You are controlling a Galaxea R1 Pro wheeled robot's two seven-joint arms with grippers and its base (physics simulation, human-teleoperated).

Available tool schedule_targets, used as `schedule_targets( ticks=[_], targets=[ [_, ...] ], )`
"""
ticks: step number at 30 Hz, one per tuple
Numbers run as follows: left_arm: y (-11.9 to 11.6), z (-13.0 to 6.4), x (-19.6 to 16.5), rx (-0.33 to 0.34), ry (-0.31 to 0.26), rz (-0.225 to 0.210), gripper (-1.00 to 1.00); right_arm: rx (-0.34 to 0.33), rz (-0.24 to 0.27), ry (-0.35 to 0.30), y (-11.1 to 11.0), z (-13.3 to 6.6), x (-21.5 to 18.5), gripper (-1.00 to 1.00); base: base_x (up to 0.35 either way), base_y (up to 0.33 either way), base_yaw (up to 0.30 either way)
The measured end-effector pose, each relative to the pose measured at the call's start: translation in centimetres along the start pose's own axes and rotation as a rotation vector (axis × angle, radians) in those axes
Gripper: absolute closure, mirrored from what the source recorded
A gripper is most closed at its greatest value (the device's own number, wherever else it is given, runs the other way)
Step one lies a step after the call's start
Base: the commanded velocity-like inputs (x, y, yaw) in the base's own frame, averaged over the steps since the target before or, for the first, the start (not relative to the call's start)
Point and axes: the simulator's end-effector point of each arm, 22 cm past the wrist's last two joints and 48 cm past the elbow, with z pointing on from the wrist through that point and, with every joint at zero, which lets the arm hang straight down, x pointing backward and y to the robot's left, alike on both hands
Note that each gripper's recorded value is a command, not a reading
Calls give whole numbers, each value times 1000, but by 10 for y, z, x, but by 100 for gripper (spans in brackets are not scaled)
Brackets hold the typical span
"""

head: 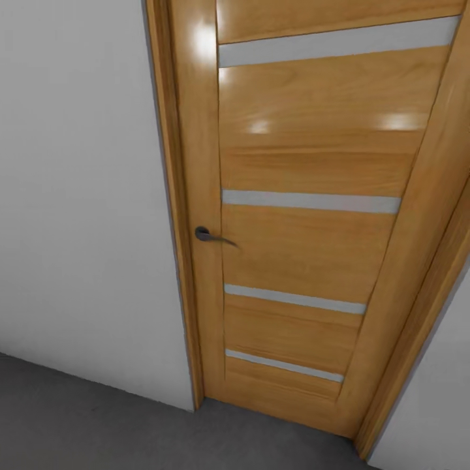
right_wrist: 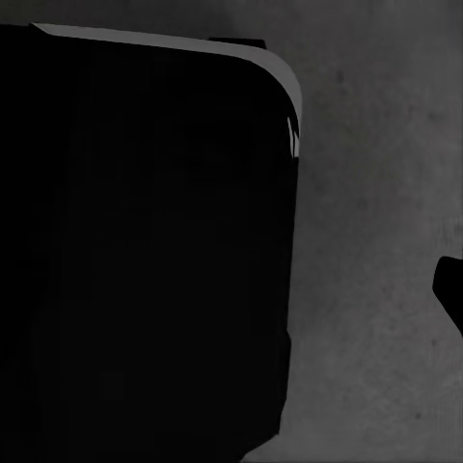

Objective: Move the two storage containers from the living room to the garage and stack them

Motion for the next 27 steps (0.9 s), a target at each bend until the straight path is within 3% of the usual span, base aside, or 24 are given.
schedule_targets(
  ticks=[27],
  targets=[
    [-1,0,0,2,1,0,-100,0,0,0,0,0,0,-100,24,15,-293]
  ],
)
